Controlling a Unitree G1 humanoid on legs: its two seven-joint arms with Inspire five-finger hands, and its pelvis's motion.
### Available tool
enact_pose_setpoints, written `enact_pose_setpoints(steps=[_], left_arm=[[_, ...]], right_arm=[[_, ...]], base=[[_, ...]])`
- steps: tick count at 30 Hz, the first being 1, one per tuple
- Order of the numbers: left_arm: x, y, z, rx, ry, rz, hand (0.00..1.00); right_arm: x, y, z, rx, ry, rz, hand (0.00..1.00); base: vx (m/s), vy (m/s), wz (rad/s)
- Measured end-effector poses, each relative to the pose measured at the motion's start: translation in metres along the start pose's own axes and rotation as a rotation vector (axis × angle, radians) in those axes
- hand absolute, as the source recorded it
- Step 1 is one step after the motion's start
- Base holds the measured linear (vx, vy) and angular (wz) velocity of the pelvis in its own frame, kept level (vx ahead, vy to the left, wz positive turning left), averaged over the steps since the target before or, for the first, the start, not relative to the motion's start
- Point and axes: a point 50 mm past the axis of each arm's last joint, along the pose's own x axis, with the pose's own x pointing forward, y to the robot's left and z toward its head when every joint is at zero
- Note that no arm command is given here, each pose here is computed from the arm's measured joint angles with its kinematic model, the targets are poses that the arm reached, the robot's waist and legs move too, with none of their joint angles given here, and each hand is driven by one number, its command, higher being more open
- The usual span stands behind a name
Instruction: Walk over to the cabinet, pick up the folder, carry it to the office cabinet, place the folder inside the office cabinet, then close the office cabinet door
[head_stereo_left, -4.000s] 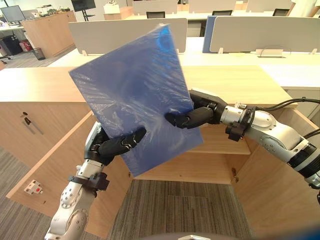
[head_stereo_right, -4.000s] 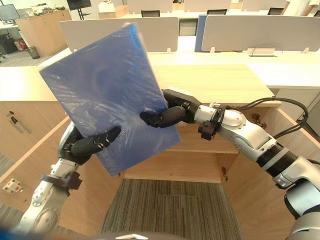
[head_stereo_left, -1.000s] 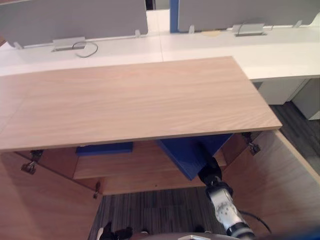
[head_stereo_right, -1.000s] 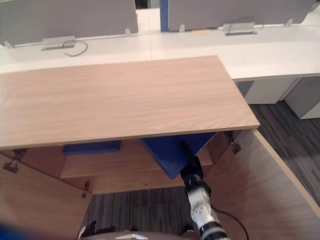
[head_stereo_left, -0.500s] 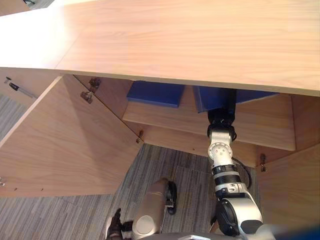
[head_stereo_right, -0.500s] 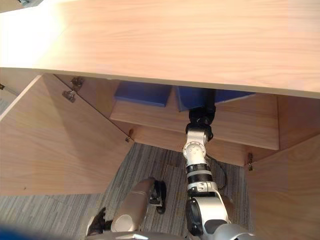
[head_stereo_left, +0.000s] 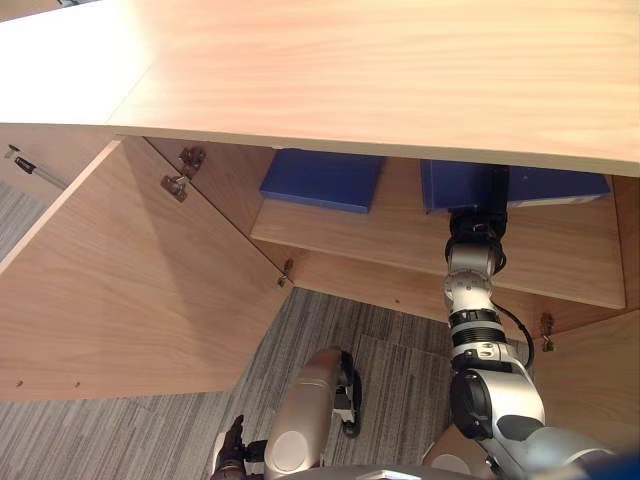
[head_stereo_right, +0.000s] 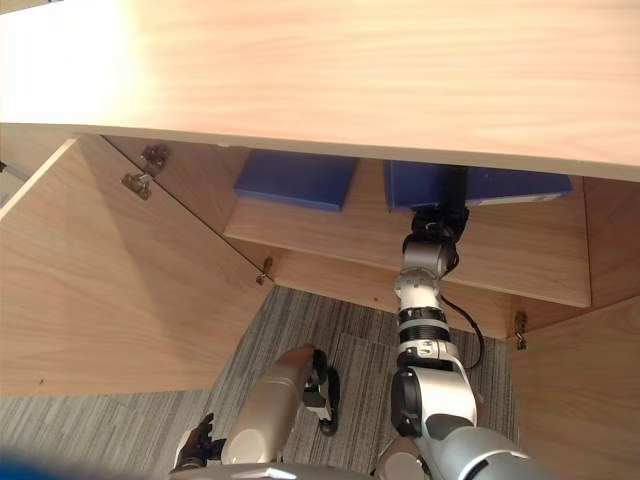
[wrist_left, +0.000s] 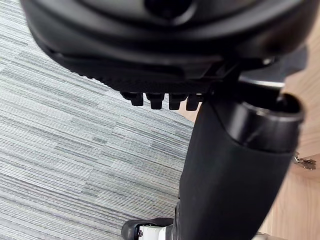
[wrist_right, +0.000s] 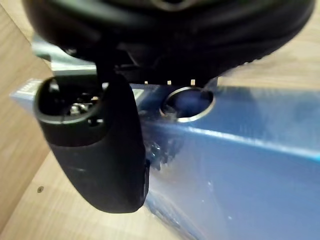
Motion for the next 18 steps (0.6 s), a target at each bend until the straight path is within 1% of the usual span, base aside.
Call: enact_pose_setpoints(steps=[5,7,9,10,12,16,18], left_arm=[[0.001,0.000,0.002,0.016,-0.005,-0.006,1.00],[0.001,0.000,0.002,0.019,-0.005,-0.008,1.00],[0.001,0.000,0.002,0.045,-0.009,-0.017,1.00],[0.001,0.001,0.002,0.048,-0.009,-0.020,1.00],[0.001,0.000,0.002,0.061,-0.011,-0.032,1.00],[0.001,0.000,0.002,0.088,-0.012,-0.067,1.00],[0.001,0.000,0.002,0.108,-0.015,-0.088,1.00]], right_arm=[[0.007,0.007,0.004,-0.058,0.028,0.027,1.00],[0.009,0.009,0.005,-0.142,0.030,0.055,1.00],[0.012,0.012,0.003,-0.322,0.054,0.102,1.00],[0.013,0.012,0.002,-0.359,0.062,0.111,1.00],[0.015,0.008,-0.006,-0.504,0.113,0.140,1.00],[0.015,-0.008,-0.021,-0.674,0.234,0.175,1.00],[0.014,-0.030,-0.030,-0.786,0.330,0.150,1.00]], base=[[0.00,0.000,0.00],[0.00,0.000,0.00],[0.01,-0.004,-0.02],[0.03,-0.015,-0.04],[0.03,-0.020,-0.06],[0.02,-0.024,-0.06],[0.05,-0.022,0.00]])
